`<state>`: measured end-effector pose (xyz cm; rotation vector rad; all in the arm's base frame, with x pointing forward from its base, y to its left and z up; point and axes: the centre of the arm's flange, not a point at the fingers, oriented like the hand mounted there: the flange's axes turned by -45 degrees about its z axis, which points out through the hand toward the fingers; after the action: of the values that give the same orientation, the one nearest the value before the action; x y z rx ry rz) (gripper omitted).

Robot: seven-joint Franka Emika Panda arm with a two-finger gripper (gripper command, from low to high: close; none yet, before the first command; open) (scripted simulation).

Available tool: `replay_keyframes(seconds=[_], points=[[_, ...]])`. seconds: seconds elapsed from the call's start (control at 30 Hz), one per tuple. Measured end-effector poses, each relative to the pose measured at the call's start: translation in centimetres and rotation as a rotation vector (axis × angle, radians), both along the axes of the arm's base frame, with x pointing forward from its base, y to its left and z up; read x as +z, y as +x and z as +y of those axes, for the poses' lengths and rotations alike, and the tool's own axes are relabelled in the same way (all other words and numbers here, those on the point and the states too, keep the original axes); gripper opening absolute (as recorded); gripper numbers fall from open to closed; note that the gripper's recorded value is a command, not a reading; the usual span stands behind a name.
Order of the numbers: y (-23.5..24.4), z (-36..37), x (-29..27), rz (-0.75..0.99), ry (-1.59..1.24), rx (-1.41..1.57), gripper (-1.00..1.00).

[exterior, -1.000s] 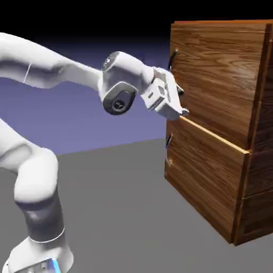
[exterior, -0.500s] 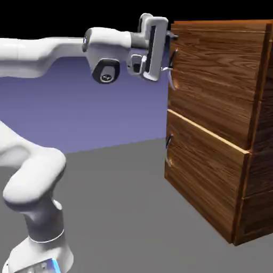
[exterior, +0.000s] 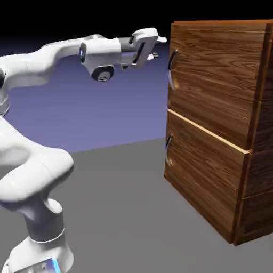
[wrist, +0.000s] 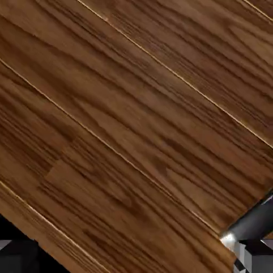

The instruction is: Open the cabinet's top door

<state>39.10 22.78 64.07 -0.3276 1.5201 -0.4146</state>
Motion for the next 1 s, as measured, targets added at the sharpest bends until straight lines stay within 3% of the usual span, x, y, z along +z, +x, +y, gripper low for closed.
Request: replay_keyframes(seconds=[0.23, 0.43, 0.47, 1.0], points=[[3.3, 4.7, -6.9, 0.007, 0.451, 0.018, 0.00], [7.6, 4.9, -7.3, 0.008, 0.474, 0.018, 0.00], [8.4, 4.8, -7.3, 0.009, 0.474, 0.018, -1.00], [-2.6, 0.0, -7.4, 0.069, 0.475, 0.273, -1.00]])
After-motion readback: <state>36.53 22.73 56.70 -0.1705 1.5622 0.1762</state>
